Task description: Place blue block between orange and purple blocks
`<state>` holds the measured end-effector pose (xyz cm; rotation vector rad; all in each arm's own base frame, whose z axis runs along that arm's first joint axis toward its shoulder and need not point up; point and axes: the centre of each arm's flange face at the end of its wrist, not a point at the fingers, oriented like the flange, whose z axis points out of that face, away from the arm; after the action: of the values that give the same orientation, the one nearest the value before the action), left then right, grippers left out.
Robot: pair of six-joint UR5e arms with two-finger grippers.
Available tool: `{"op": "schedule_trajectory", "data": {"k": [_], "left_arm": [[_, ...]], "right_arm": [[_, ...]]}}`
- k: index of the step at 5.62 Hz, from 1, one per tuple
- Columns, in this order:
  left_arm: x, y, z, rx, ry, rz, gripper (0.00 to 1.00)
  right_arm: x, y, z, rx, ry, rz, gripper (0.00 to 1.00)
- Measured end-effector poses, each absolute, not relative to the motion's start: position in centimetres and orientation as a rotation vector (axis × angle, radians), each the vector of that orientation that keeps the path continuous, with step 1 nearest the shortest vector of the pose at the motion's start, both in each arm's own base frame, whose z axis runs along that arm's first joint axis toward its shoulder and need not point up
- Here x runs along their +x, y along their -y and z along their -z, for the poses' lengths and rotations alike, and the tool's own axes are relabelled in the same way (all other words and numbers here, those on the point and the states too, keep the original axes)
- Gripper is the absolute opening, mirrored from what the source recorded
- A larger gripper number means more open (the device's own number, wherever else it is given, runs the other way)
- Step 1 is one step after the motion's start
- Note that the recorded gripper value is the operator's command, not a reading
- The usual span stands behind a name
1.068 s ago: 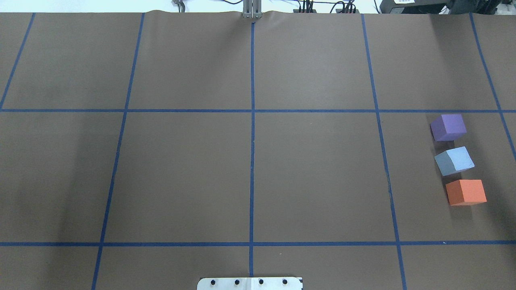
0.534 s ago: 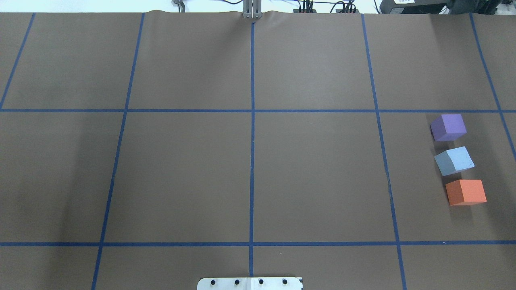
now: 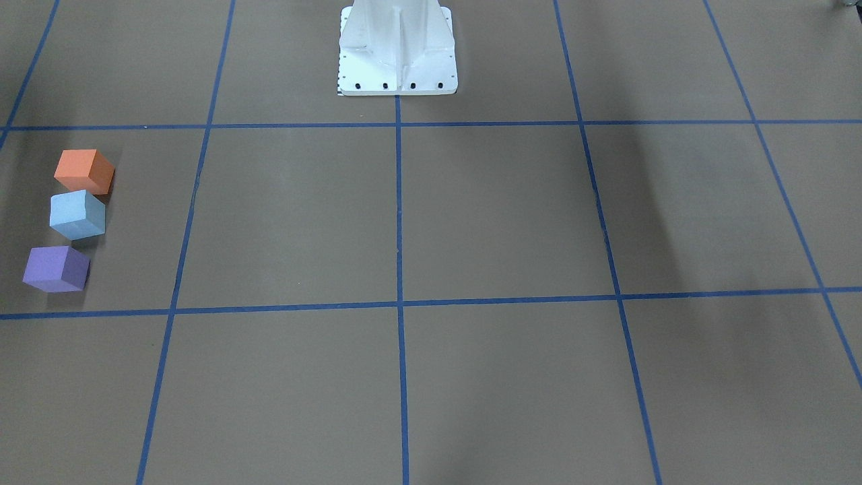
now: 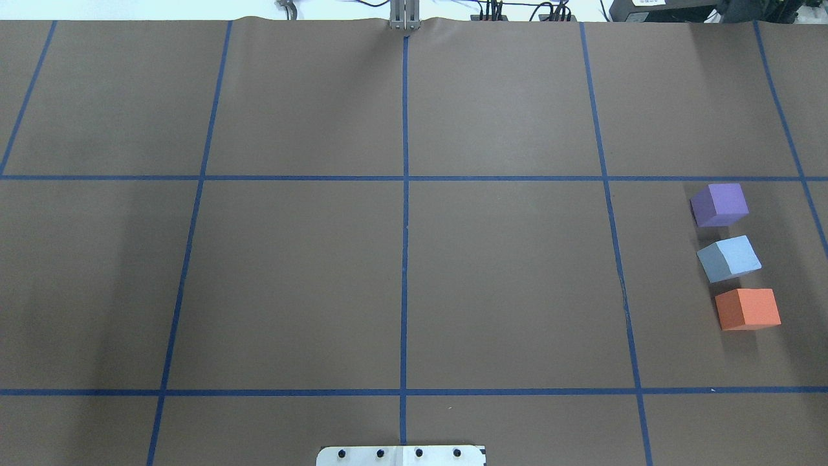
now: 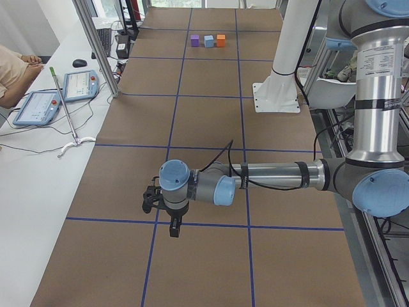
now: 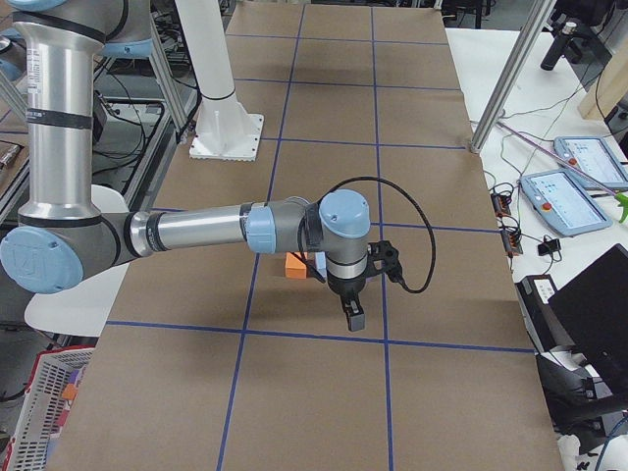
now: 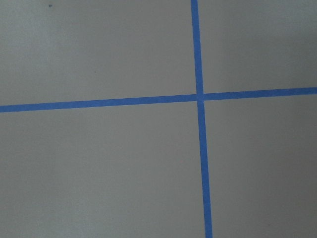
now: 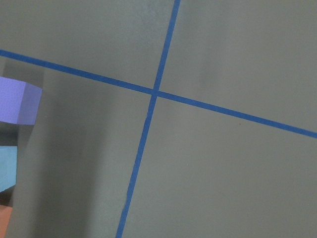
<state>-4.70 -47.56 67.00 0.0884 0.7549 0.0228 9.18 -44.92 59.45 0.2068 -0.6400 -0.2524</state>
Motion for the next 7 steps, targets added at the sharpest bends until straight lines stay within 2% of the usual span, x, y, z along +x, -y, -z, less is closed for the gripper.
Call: {"op": "schedule_trajectory", "data": {"k": [7], "left_arm": [[-4.6, 47.0, -67.3, 0.086, -0.763, -0.023, 1.00]], "right_arm": [[8.5, 41.6, -62.3, 0.174, 0.716, 0.254, 1.00]]}}
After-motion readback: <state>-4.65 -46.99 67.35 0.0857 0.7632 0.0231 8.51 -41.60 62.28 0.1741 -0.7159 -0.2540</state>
